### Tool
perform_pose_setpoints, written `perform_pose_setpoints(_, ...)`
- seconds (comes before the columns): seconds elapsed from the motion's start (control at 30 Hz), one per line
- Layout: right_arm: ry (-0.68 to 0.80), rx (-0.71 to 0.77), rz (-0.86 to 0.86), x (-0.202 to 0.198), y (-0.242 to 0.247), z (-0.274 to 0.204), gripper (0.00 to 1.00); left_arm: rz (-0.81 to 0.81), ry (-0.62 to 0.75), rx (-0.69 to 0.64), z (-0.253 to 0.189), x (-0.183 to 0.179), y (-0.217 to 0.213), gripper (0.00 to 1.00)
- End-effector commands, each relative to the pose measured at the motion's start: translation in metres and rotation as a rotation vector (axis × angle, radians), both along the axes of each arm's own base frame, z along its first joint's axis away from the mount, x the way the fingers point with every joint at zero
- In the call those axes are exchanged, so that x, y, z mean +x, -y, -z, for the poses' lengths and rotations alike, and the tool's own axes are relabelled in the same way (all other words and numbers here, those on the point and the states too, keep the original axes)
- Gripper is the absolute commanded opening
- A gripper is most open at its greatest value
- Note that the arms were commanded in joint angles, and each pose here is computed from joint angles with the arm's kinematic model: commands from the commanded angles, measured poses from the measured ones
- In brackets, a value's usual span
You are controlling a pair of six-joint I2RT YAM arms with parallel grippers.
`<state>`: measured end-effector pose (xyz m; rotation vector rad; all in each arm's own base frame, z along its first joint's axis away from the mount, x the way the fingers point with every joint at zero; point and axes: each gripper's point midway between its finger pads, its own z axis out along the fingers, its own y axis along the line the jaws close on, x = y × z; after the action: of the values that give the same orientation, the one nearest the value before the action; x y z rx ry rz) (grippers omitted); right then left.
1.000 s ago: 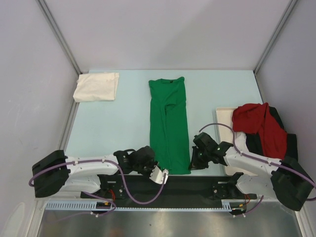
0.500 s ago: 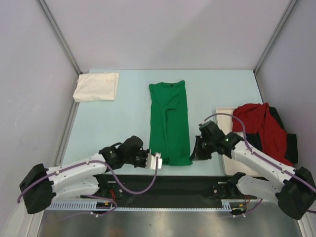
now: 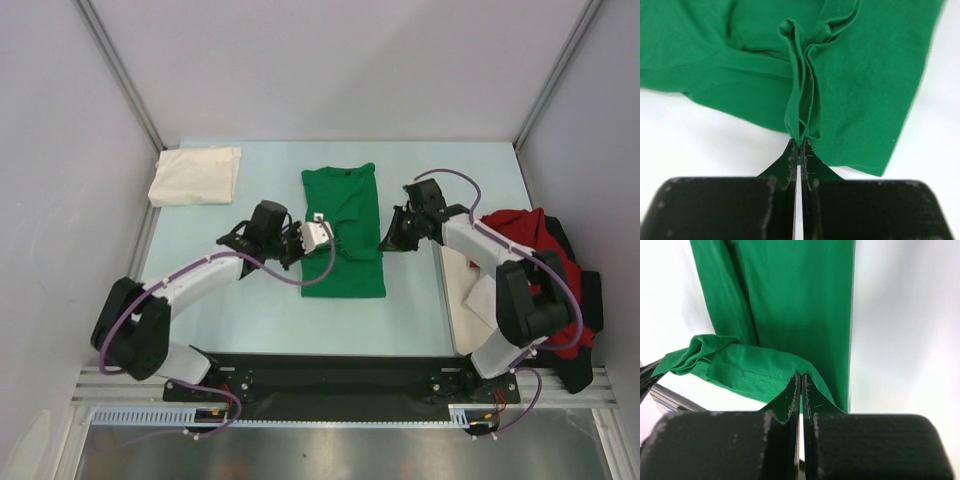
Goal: Fold and stack the t-shirts
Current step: Fold the tshirt
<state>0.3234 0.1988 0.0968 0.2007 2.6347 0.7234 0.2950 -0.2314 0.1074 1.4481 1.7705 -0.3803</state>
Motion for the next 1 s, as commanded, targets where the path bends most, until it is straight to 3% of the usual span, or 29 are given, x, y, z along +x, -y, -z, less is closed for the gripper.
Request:
perform_pose_setpoints(0.0, 0.091, 0.046, -0.012, 0.042, -0.004, -0.013, 0.0, -0.077, 0.016, -0.022, -0.01, 0.036, 0.002, 0.0)
perform_pose_setpoints(0.3, 0.051, 0.03, 0.014, 0.077, 0.001, 0.011, 0.0, -0.15, -0.07, 0.048, 0.027, 0.072, 0.003, 0.0)
perform_pose_setpoints(0.37, 0.049, 0.027, 0.036, 0.085, 0.008, 0.017, 0.12, -0.175, -0.069, 0.054, 0.03, 0.08, 0.001, 0.05)
perform_pose_setpoints(0.4, 0.045, 0.018, 0.051, 0.09, 0.011, 0.022, 0.32, -0.205, -0.05, 0.062, 0.026, 0.089, -0.001, 0.08)
perform_pose_setpoints(0.43, 0.045, 0.015, 0.062, 0.095, 0.014, 0.024, 0.38, -0.241, -0.069, 0.077, 0.034, 0.094, -0.005, 0.26)
perform_pose_setpoints(0.53, 0.072, 0.0, 0.118, 0.114, 0.034, 0.016, 0.44, -0.36, -0.06, 0.127, 0.039, 0.118, -0.018, 0.44)
perform_pose_setpoints(0.67, 0.191, -0.099, 0.159, 0.111, 0.054, -0.019, 0.45, -0.509, -0.02, 0.141, 0.029, 0.146, -0.038, 0.47)
perform_pose_setpoints(0.77, 0.17, -0.152, 0.109, 0.072, 0.052, -0.017, 0.48, -0.641, 0.018, 0.135, 0.008, 0.156, -0.059, 0.45)
perform_pose_setpoints(0.8, 0.149, -0.166, 0.094, 0.059, 0.052, -0.013, 0.5, -0.632, 0.017, 0.121, 0.001, 0.15, -0.06, 0.44)
perform_pose_setpoints(0.87, 0.091, -0.158, 0.067, 0.021, 0.05, 0.002, 0.53, -0.444, -0.045, 0.073, 0.011, 0.11, -0.039, 0.45)
perform_pose_setpoints(0.9, 0.079, -0.135, 0.057, 0.011, 0.046, 0.004, 0.54, -0.382, 0.005, 0.032, -0.011, 0.097, -0.032, 0.46)
perform_pose_setpoints(0.97, 0.031, -0.097, 0.029, -0.012, 0.036, 0.014, 0.57, -0.212, 0.055, 0.083, -0.005, 0.064, -0.011, 0.49)
